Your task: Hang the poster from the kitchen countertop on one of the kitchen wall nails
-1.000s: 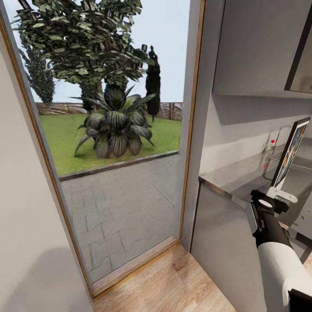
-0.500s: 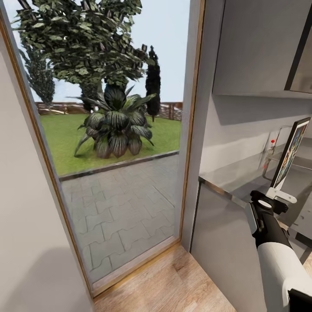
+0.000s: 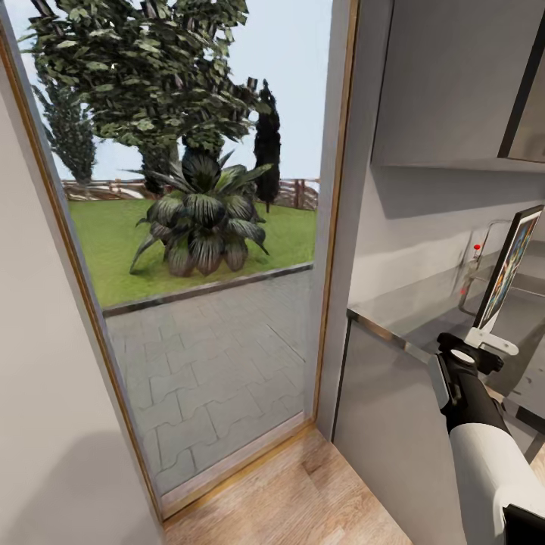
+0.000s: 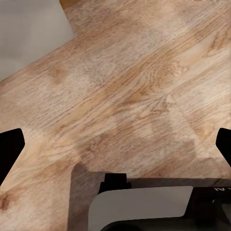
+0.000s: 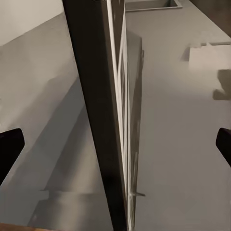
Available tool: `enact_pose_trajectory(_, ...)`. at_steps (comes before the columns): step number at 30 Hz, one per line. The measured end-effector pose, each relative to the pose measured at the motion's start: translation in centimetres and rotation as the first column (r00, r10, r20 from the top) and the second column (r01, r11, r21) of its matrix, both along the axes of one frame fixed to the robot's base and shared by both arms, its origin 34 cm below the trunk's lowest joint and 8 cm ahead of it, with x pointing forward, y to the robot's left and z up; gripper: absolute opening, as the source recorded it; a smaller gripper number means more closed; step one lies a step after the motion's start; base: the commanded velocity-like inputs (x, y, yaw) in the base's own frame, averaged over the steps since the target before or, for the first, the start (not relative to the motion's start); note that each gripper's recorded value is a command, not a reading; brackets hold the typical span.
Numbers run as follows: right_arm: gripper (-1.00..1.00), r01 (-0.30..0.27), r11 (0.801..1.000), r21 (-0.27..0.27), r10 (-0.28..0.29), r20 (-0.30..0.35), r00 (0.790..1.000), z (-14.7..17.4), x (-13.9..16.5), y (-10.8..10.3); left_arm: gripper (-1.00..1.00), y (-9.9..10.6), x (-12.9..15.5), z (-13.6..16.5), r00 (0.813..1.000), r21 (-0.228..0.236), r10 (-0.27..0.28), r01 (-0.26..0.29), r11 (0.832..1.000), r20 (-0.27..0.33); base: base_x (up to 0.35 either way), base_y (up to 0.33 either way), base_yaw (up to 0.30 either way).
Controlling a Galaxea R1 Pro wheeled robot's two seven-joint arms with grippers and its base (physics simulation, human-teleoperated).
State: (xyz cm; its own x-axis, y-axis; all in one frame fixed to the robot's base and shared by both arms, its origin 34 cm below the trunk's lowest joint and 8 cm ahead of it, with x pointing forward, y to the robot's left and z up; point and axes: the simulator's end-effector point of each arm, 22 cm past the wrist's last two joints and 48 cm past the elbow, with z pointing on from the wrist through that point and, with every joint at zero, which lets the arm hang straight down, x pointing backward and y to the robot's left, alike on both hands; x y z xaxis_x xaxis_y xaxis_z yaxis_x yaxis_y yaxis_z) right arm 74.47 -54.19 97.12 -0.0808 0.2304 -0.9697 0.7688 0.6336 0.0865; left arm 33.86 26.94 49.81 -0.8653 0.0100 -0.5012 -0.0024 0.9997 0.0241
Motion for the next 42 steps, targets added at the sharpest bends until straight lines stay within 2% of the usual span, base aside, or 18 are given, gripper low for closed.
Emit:
enact_pose_trajectory(28,-1.0,0.003,1.0,-0.002,-0.003,-0.002,1.0,0.0,-0.1,-0.1,1.0,0.0,0.0,0.0,1.0,0.0,0.0,0.0,1.0,0.0,0.0,0.0,0.0)
enact_pose_trajectory(37,-1.0,0.006,1.0,-0.01,-0.006,0.019,1.0,1.1,0.0,0.1,1.0,0.0,0.0,0.0,1.0,0.0,0.0,0.0,1.0,0.0,0.0,0.0,0.0)
enact_pose_trajectory(39,-1.0,0.003,1.0,-0.013,-0.002,0.062,0.998,2.9,0.2,0.9,1.0,0.0,0.0,0.0,1.0,0.0,0.0,0.0,1.0,0.0,0.0,0.0,0.0)
enact_pose_trajectory(42,-1.0,0.0,1.0,-0.01,0.0,0.08,0.997,3.6,0.2,1.3,1.0,0.0,0.0,0.0,1.0,0.0,0.0,0.0,1.0,0.0,0.0,0.0,0.0)
